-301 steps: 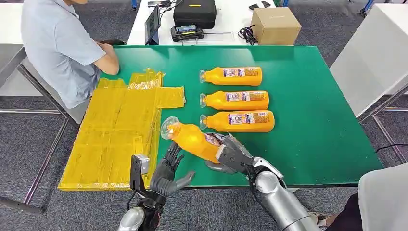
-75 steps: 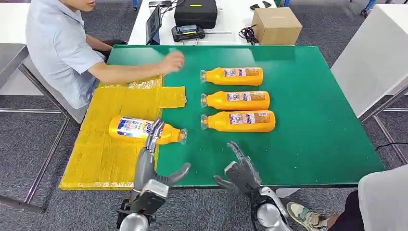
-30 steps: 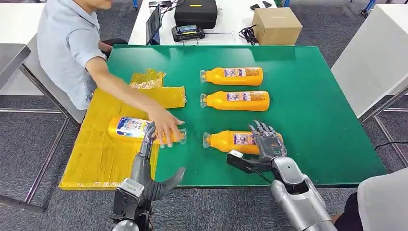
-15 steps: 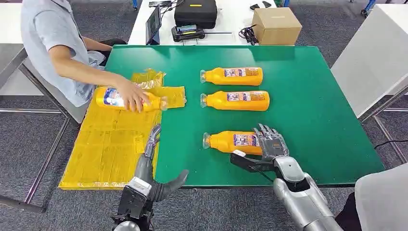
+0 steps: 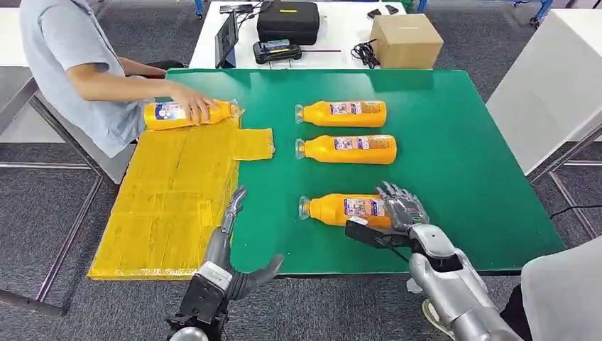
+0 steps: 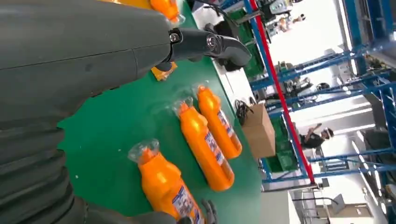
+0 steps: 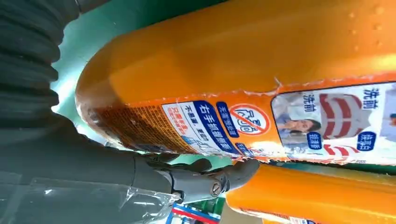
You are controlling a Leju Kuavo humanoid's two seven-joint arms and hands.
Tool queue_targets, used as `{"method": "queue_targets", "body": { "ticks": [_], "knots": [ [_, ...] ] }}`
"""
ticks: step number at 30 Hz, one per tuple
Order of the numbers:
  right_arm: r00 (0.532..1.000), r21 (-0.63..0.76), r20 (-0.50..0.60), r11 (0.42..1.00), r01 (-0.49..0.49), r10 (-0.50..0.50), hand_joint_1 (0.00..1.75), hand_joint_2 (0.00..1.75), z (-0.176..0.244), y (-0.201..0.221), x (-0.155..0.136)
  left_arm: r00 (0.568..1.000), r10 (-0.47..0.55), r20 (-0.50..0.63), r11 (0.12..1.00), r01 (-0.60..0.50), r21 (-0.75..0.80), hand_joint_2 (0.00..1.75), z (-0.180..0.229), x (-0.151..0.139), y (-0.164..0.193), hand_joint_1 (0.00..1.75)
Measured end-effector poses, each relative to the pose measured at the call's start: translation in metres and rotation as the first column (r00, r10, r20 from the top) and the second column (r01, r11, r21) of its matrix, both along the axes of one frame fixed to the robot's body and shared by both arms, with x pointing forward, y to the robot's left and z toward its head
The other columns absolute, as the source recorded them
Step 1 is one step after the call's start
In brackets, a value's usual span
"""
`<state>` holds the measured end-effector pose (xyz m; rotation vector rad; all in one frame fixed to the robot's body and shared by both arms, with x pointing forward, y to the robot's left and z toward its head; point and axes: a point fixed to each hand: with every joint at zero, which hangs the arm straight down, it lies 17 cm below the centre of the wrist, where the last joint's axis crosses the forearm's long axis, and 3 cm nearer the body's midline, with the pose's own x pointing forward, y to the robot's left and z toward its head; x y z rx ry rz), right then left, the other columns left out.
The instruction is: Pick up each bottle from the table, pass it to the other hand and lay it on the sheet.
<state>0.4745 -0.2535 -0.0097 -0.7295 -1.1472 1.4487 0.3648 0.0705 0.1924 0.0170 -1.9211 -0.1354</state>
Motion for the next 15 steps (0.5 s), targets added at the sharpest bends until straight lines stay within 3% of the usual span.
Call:
{"method": "queue_targets", "body": {
  "ticks": [1,6,15],
  "knots": [
    [1.000,0.000,-0.004,1.000,-0.003,0.003,1.75,1.75,-0.001,-0.001,0.001,1.000,-0.001,0.000,1.000,0.001,0.002,1.75,0.000,0.000,0.000,0.00],
    [0.999,0.021,-0.050,1.000,-0.005,0.006,1.75,1.75,-0.010,-0.008,0.000,1.000,-0.008,-0.001,1.000,0.008,0.008,1.75,-0.002,0.000,-0.003,0.00],
    [0.981,0.188,-0.194,0.982,0.027,0.010,1.75,1.75,-0.018,-0.032,-0.009,0.999,-0.043,0.002,0.999,0.043,0.003,1.75,-0.006,0.001,-0.012,0.00]
  ]
}}
